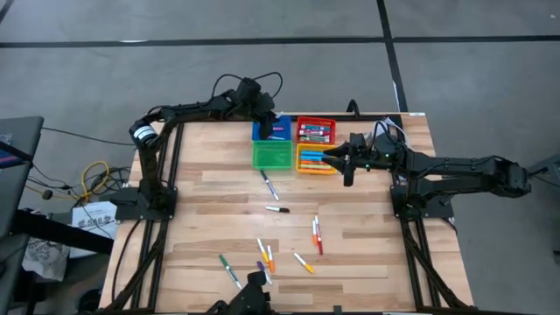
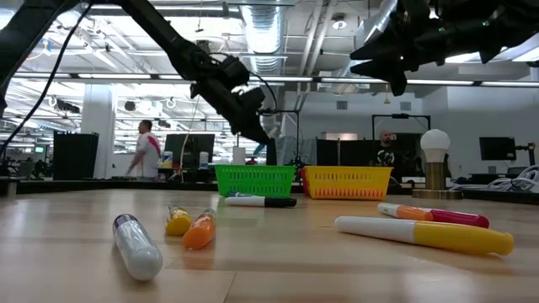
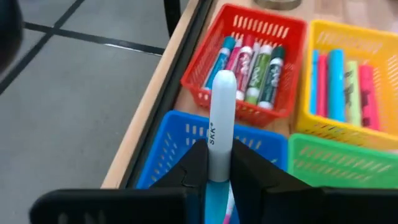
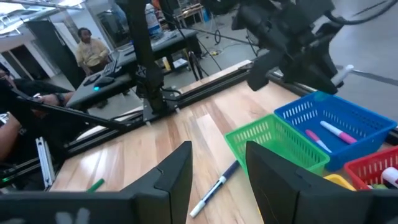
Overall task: Pick & Place Markers
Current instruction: Put the small blue highlighter pen into the blue bin, then put the black highlighter pen into the blue bin
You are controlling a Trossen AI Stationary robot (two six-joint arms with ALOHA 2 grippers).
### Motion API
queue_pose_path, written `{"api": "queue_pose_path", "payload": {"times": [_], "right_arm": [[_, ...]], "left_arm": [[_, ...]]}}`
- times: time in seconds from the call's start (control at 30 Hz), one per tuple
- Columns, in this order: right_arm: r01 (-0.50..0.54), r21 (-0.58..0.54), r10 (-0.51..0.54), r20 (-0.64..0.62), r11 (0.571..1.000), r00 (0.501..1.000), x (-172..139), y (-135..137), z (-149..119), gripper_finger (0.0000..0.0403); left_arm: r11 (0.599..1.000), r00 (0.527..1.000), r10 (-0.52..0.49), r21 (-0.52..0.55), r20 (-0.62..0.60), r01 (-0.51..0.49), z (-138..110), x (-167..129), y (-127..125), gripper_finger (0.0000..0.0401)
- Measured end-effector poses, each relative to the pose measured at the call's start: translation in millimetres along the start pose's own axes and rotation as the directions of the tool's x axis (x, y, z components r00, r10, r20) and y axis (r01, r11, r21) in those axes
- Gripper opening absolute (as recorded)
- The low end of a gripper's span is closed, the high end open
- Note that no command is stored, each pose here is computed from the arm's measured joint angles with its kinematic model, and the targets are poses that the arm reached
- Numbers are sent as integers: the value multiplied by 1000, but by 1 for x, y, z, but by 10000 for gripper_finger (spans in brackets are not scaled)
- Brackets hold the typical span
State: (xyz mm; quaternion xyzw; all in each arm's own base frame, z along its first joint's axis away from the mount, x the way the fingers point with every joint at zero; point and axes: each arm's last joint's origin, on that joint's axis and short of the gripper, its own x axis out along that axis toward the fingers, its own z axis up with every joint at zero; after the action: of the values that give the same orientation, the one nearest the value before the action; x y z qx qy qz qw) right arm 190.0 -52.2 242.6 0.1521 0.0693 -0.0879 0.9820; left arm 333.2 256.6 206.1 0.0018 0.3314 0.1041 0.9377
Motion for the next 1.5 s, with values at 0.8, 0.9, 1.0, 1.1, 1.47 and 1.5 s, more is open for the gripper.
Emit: {"api": "queue_pose_path", "payload": {"times": [0.8,0.9,1.0,1.1,1.47,1.5], "right_arm": [[-31,13,31,-5,999,1000,0,3,0,139],[-31,13,31,-4,999,1000,0,3,0,137],[-32,8,32,-1,999,1000,0,3,0,136],[-31,4,31,1,1000,1000,0,3,0,135],[-32,4,32,0,999,999,0,3,1,136],[-31,3,31,0,1000,1000,0,3,1,137]], "left_arm": [[999,996,-21,-39,-84,18,-26,31,0,75],[998,997,-16,-57,-72,12,-21,25,0,75],[996,1000,3,-84,-19,-5,-4,7,-2,76],[995,998,18,-101,60,-12,19,-20,-9,76],[987,956,-152,-10,251,160,67,-100,-114,76],[983,951,-181,9,252,184,65,-104,-127,76]]}}
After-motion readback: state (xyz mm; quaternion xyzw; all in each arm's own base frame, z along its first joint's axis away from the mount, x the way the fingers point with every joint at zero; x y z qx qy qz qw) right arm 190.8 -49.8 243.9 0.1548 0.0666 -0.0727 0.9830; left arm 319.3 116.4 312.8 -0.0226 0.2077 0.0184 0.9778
